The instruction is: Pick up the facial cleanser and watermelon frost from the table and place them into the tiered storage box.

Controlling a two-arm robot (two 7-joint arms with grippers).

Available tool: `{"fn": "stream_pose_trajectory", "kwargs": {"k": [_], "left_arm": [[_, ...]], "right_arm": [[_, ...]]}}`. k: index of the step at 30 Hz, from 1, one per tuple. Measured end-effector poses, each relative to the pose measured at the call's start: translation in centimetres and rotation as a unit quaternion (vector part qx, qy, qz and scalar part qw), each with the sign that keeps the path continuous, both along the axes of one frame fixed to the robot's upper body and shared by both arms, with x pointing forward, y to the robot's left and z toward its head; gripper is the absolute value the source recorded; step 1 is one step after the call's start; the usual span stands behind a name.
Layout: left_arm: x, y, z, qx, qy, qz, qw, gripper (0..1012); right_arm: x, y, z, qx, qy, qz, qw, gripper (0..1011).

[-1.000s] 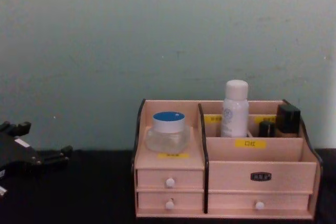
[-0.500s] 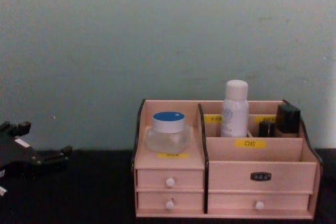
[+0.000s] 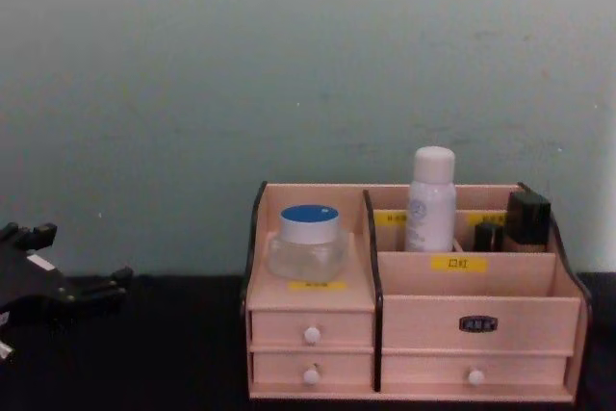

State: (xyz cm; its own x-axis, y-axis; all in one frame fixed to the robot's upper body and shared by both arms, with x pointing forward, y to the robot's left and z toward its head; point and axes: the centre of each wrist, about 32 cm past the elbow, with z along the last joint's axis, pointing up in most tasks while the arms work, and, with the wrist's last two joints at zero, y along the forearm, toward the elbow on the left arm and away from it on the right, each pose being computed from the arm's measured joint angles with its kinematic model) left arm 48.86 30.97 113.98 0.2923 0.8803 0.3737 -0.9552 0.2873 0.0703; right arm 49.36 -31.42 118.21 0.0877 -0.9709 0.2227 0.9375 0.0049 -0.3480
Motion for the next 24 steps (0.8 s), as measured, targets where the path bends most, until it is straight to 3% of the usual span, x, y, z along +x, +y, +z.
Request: {"fn": "stream_pose_trajectory", "kwargs": {"k": [24], "left_arm": [[0.0, 0.0, 0.0, 0.0, 0.0, 0.0, 1.0, 1001]], "right_arm": [[0.0, 0.0, 0.0, 0.0, 0.0, 0.0, 1.0, 1003]]}}
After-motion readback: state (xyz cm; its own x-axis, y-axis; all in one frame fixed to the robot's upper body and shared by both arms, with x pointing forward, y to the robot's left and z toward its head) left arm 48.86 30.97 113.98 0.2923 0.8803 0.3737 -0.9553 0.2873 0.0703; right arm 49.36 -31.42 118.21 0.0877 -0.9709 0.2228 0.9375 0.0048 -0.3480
